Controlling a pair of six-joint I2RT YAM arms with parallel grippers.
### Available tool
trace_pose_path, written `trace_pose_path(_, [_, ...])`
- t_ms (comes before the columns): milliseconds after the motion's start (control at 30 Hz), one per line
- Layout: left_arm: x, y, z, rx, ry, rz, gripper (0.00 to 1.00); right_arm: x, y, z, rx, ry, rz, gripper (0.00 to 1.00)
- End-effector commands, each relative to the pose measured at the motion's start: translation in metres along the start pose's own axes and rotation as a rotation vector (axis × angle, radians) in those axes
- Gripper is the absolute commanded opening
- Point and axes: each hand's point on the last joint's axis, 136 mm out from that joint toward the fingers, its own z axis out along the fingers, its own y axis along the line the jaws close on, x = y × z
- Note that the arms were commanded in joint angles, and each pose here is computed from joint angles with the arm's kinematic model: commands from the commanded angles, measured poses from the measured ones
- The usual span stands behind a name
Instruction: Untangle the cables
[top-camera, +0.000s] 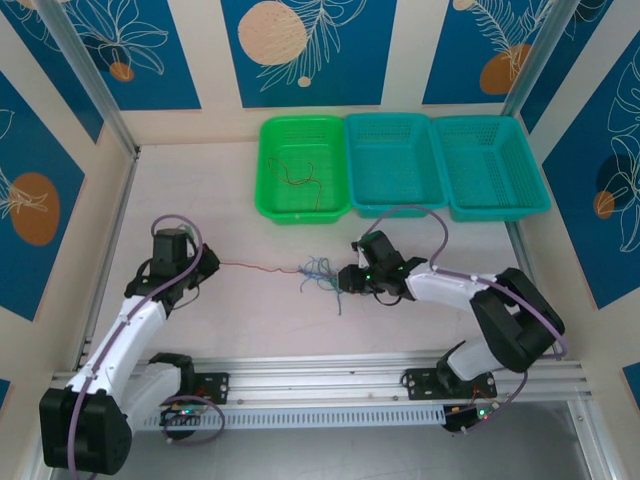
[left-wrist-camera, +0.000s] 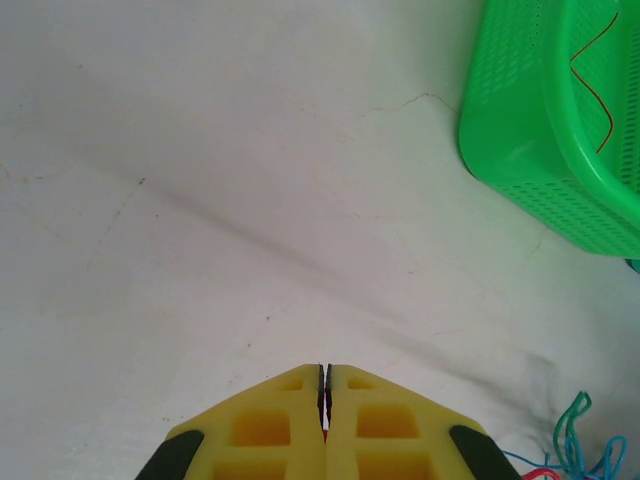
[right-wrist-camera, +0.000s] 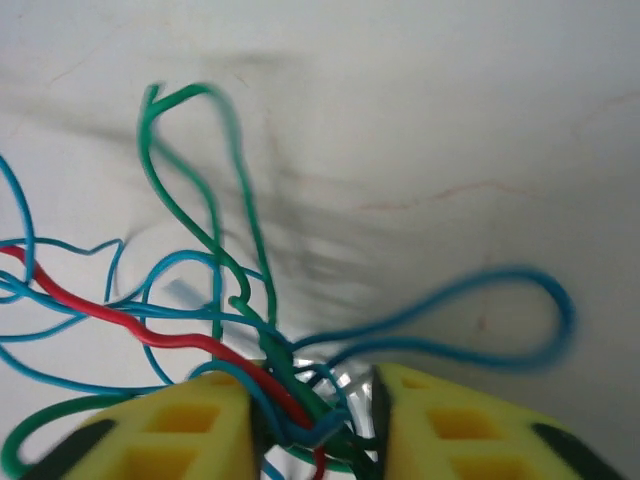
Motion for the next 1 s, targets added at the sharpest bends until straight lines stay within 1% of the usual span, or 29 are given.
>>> trace_pose_path(0, [-0.021, 0.008, -0.008, -0.04, -0.096, 0.016, 0.0, 0.018, -0.014, -0.019, 0.075, 0.032, -0.061, 0.53])
trace_pose_path(33, [-0.02, 0.001, -0.006, -0.002, -0.091, 0.016, 0.0, 0.016, 0.009, -0.025, 0.011, 0.014, -0.149, 0.62])
trace_pose_path(100, [-0.016, -0.01, -0.001, 0.072, -0.073, 0.002, 0.0, 0.012, 0.054, -0.04, -0.059, -0.046, -0.351, 0.75])
trace_pose_path(167, [-0.01, -0.018, 0.004, 0.131, -0.05, -0.009, 0.0, 0.007, 0.09, -0.051, -0.096, -0.114, -0.505, 0.82])
trace_pose_path(233, [-0.006, -0.021, 0.007, 0.15, -0.029, -0.015, 0.0, -0.003, 0.117, -0.054, -0.148, -0.164, -0.593, 0.84])
trace_pose_path(300, [-0.004, -0.022, 0.007, 0.155, -0.024, -0.012, 0.0, -0.014, 0.134, -0.05, -0.16, -0.202, -0.672, 0.85])
trace_pose_path(400, [-0.004, -0.024, 0.003, 0.161, -0.035, 0.0, 0.0, -0.031, 0.151, -0.029, -0.153, -0.24, -0.762, 0.87])
trace_pose_path(533, [-0.006, -0.026, -0.001, 0.162, -0.04, 0.015, 0.0, -0.042, 0.165, 0.016, -0.118, -0.185, -0.829, 0.87])
trace_pose_path(600, [-0.008, -0.027, -0.003, 0.156, -0.043, 0.021, 0.0, -0.042, 0.166, 0.038, -0.102, -0.145, -0.832, 0.84])
trace_pose_path(667, [-0.011, -0.027, -0.005, 0.151, -0.052, 0.028, 0.0, -0.038, 0.164, 0.056, -0.095, -0.115, -0.826, 0.79])
trace_pose_path(700, [-0.011, -0.027, -0.007, 0.147, -0.056, 0.035, 0.0, -0.035, 0.16, 0.066, -0.089, -0.092, -0.814, 0.75])
trace_pose_path(767, [-0.014, -0.022, -0.009, 0.113, -0.07, 0.036, 0.0, -0.034, 0.147, 0.077, -0.061, -0.035, -0.747, 0.6])
trace_pose_path(833, [-0.019, -0.005, -0.016, 0.005, -0.098, 0.026, 0.0, -0.033, 0.125, 0.082, -0.042, 0.011, -0.649, 0.46])
trace_pose_path(867, [-0.022, 0.004, -0.021, -0.046, -0.113, 0.024, 0.0, -0.033, 0.114, 0.082, -0.031, 0.02, -0.607, 0.43])
trace_pose_path(900, [-0.026, 0.014, -0.027, -0.106, -0.139, 0.017, 0.0, -0.034, 0.099, 0.08, -0.013, 0.028, -0.551, 0.42])
trace_pose_path(967, [-0.031, 0.027, -0.038, -0.169, -0.189, 0.008, 0.0, -0.033, 0.066, 0.075, 0.038, 0.045, -0.455, 0.42])
